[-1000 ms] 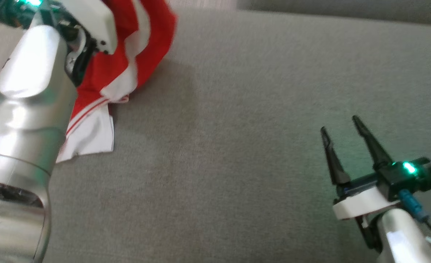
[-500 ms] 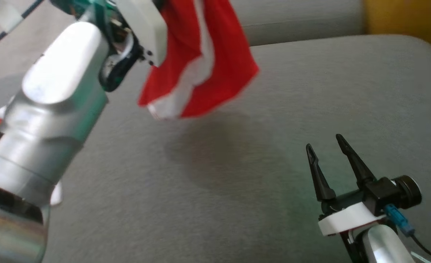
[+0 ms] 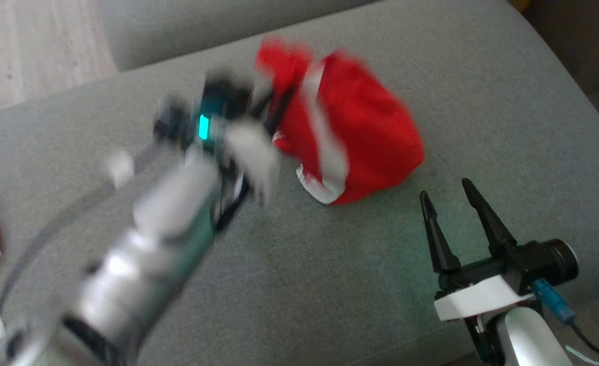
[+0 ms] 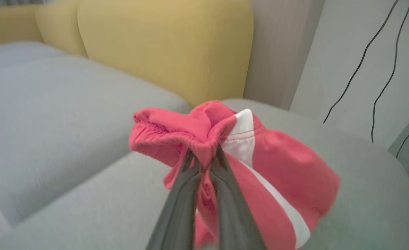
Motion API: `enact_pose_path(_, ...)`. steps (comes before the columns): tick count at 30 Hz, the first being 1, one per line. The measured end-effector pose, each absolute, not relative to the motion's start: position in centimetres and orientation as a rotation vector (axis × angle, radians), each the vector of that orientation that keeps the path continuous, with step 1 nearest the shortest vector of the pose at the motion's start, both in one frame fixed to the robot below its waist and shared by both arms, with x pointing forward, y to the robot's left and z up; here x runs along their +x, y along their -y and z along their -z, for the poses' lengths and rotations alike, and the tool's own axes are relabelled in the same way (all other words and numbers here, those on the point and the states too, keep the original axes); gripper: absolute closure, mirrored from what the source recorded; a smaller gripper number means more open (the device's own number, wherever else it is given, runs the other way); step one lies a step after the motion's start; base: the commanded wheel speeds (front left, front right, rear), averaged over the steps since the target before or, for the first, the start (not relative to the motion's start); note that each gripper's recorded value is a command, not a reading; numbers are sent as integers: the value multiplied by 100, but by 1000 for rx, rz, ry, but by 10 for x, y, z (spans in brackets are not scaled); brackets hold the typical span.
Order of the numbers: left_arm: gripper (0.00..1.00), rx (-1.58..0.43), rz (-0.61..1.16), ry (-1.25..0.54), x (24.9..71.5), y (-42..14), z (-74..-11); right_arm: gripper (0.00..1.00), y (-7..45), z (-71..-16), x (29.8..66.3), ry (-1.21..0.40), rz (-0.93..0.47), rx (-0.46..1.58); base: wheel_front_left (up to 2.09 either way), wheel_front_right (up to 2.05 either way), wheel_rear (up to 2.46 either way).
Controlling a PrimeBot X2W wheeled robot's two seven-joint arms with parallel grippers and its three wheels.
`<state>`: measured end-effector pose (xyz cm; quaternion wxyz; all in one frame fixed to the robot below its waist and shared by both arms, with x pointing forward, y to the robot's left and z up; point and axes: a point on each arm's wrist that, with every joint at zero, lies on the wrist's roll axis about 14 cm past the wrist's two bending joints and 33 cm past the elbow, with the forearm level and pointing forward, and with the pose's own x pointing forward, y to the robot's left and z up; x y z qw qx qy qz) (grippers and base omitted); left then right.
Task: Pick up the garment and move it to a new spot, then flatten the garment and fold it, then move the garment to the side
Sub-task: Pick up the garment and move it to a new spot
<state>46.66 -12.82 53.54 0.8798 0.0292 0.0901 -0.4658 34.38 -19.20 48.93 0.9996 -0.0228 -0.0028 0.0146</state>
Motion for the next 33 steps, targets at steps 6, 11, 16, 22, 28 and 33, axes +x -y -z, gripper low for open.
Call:
enact_pose_path(6,100,-20,854,-350,433,96,-432,0,189,-482,353,-15,-34,-31,0,0,0)
enact_pose_path(11,0,-83,729,-379,417,71,-416,0,181,-485,359,-1,-60,-19,0,0,0)
enact_pose_path(16,0,-97,611,-225,412,51,-454,0,173,-486,351,5,-76,-1,0,0,0)
enact_pose_path(22,0,-82,462,-37,382,0,-494,0,164,-480,332,-8,-99,24,0,0,0)
enact_pose_path(28,0,-119,275,74,356,-61,-520,0,153,-492,329,35,-137,31,0,0,0)
enact_pose_path(33,0,-79,215,141,329,-85,-531,0,154,-491,317,35,-132,43,0,0,0)
